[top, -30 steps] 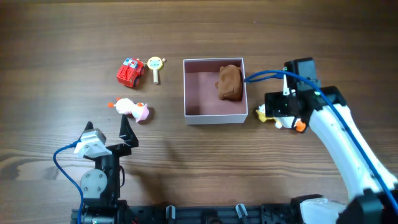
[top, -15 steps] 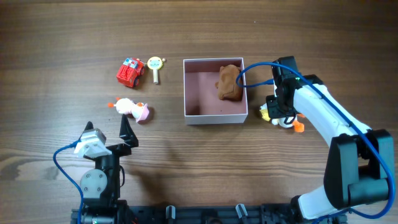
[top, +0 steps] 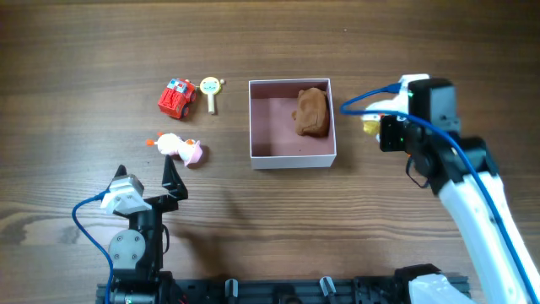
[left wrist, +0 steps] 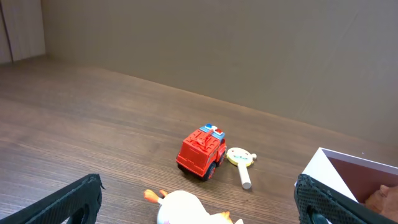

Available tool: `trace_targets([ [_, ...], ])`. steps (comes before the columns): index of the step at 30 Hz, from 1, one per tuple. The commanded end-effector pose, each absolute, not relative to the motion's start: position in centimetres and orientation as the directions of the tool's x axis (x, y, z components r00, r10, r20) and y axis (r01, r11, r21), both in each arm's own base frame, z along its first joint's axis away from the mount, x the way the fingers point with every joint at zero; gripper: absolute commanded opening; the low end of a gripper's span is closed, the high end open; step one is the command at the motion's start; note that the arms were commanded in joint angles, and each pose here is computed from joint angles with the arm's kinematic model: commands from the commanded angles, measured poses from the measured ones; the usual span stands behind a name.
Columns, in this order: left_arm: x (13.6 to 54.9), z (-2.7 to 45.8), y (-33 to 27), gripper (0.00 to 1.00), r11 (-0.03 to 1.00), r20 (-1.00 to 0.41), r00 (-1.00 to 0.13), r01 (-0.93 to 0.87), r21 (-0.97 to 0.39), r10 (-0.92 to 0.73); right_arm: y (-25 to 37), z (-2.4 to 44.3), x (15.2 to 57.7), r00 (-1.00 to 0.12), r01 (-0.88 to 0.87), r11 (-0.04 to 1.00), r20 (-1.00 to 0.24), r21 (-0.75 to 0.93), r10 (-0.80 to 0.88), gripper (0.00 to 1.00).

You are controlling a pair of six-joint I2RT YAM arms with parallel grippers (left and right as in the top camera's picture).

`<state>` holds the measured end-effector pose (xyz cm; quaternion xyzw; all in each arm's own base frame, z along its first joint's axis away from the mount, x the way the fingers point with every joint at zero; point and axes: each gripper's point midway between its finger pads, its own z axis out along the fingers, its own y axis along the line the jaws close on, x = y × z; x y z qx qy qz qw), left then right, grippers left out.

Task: Pack container
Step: 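Carry the white duck over the box with the right gripper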

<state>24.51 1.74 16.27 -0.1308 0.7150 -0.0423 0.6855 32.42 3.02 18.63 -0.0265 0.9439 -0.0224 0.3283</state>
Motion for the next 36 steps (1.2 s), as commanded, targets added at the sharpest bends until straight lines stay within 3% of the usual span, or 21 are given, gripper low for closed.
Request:
trace_targets([
  [1, 24.6, 16.1, 1.5, 1.0, 0.969, -0.973, -0.032, -0.113, -0.222, -0.227, 6.7, 21.1, 32.2, -0.717, -0.17, 0.985, -0.691, 0.038, -0.097, 0.04],
  [8, 24.6, 16.1, 1.5, 1.0, 0.969, -0.974, -0.033, -0.113, -0.221, -0.226, 15.3, 23.1, 32.8, -0.544, -0.431, 0.901, -0.783, -0.046, -0.3, 0.04],
  [13, 24.6, 16.1, 1.5, 1.0, 0.969, -0.973, -0.032, -0.113, -0.222, -0.227, 20.9, 19.9, 33.8, -0.48, -0.535, 0.831, -0.754, -0.154, -0.449, 0.04],
  [22, 24.6, 16.1, 1.5, 1.0, 0.969, -0.973, -0.032, -0.113, -0.222, -0.227, 22.1, 10.7, 35.0, -0.61, -0.521, 0.831, -0.596, -0.196, -0.523, 0.04],
  [29, 24.6, 16.1, 1.5, 1.0, 0.969, -0.973, -0.032, -0.113, -0.222, -0.227, 21.8, 9.7, 34.6, -0.687, -0.447, 0.885, -0.584, -0.128, -0.431, 0.04],
  [36, 24.6, 16.1, 1.5, 1.0, 0.969, -0.973, -0.032, -0.113, -0.222, -0.227, 20.3, 9.2, 34.2, -0.711, -0.42, 0.889, -0.544, -0.182, -0.446, 0.04],
])
